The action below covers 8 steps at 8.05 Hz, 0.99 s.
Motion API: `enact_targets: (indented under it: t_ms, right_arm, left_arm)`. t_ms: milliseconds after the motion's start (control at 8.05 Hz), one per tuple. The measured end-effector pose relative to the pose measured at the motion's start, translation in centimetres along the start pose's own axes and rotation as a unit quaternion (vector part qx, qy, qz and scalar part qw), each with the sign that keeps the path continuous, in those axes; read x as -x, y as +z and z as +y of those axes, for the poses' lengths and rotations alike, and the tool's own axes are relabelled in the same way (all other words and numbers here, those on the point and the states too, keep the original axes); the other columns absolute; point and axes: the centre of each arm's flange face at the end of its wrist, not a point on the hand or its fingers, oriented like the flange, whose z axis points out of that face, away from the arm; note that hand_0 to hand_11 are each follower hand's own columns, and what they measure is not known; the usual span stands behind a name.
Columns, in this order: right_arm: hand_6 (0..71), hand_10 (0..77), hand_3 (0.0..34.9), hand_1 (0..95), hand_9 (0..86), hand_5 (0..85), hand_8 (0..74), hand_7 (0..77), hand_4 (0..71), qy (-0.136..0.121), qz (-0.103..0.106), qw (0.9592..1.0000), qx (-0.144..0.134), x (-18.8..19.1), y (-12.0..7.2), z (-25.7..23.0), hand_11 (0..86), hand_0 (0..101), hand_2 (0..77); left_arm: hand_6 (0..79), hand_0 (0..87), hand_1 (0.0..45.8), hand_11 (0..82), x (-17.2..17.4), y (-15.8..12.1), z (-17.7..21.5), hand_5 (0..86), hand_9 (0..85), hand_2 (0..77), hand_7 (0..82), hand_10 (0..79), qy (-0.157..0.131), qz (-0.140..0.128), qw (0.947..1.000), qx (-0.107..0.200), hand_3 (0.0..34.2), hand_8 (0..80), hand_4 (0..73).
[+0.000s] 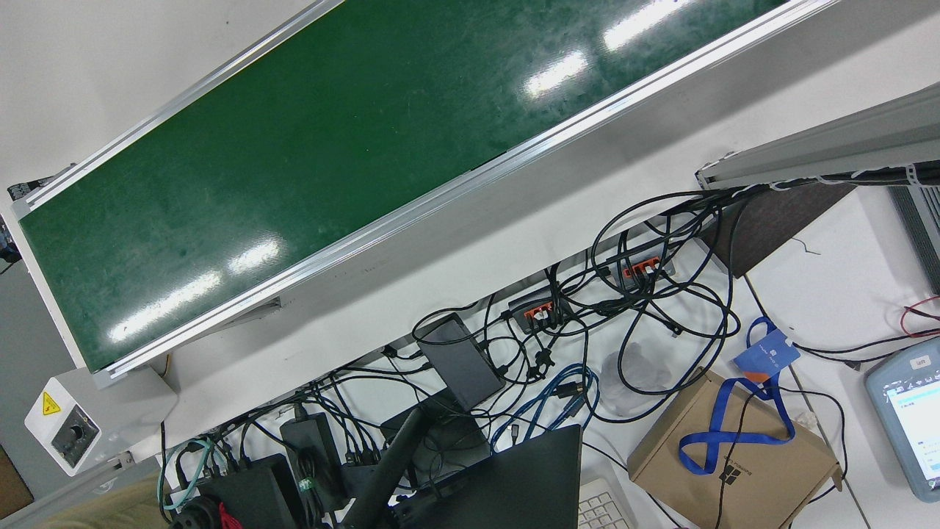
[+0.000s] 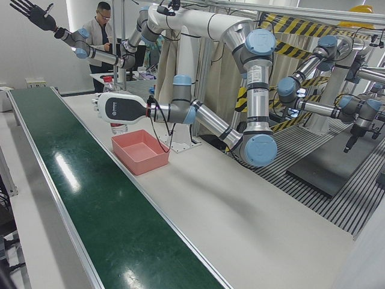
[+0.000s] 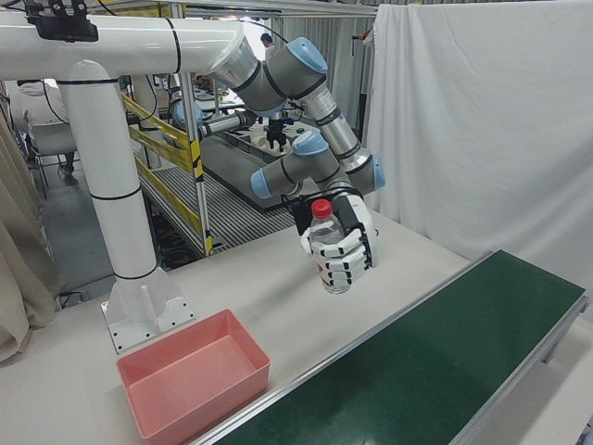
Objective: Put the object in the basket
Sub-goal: 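Lift the bottle off the conveyor with the left hand, then carry the bottle with the left hand over the pink basket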
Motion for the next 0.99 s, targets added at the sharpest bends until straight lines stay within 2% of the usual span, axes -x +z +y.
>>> enact_targets:
  t_ms: [124, 373, 621, 994]
  right_arm:
    - [0.0, 0.5, 0.2, 0.0, 0.0, 0.0, 0.0, 0.5, 0.5, 0.000, 0.000, 1.0000, 0.000, 0.0, 0.0, 0.0, 0.0, 0, 1.1]
    - [0.0, 0.5, 0.1, 0.0, 0.0, 0.0, 0.0, 0.5, 0.5, 0.000, 0.000, 1.0000, 0.000, 0.0, 0.0, 0.0, 0.0, 0, 0.5]
    - [0.0, 0.0, 0.1, 0.0, 0.0, 0.0, 0.0, 0.5, 0.5, 0.000, 0.000, 1.0000, 0.000, 0.0, 0.0, 0.0, 0.0, 0, 0.5]
    - [0.0, 0.5, 0.1, 0.0, 0.0, 0.0, 0.0, 0.5, 0.5, 0.000, 0.000, 1.0000, 0.000, 0.0, 0.0, 0.0, 0.0, 0, 1.1]
  left_arm:
    - [58.4, 79.3, 9.8, 54.5, 0.9, -2.2, 2.6, 49.1, 60.0, 53.5, 59.5, 56.7, 0.011, -0.024, 0.9995, 0.015, 0.0, 57.8, 62.7]
    - [58.4, 79.5, 9.8, 54.5, 4.8, -4.4, 6.3, 50.2, 60.0, 53.5, 59.5, 56.7, 0.018, -0.068, 0.9967, 0.041, 0.0, 57.8, 61.6]
    - [58.4, 76.7, 10.4, 54.5, 9.0, -5.3, 8.4, 51.8, 60.0, 53.5, 59.5, 56.7, 0.012, -0.076, 0.9963, 0.038, 0.0, 57.8, 55.1]
    - [58.4, 75.6, 10.4, 54.5, 14.4, -6.0, 10.8, 51.8, 60.0, 53.5, 60.0, 57.3, 0.024, -0.073, 0.9964, 0.034, 0.0, 57.8, 55.1]
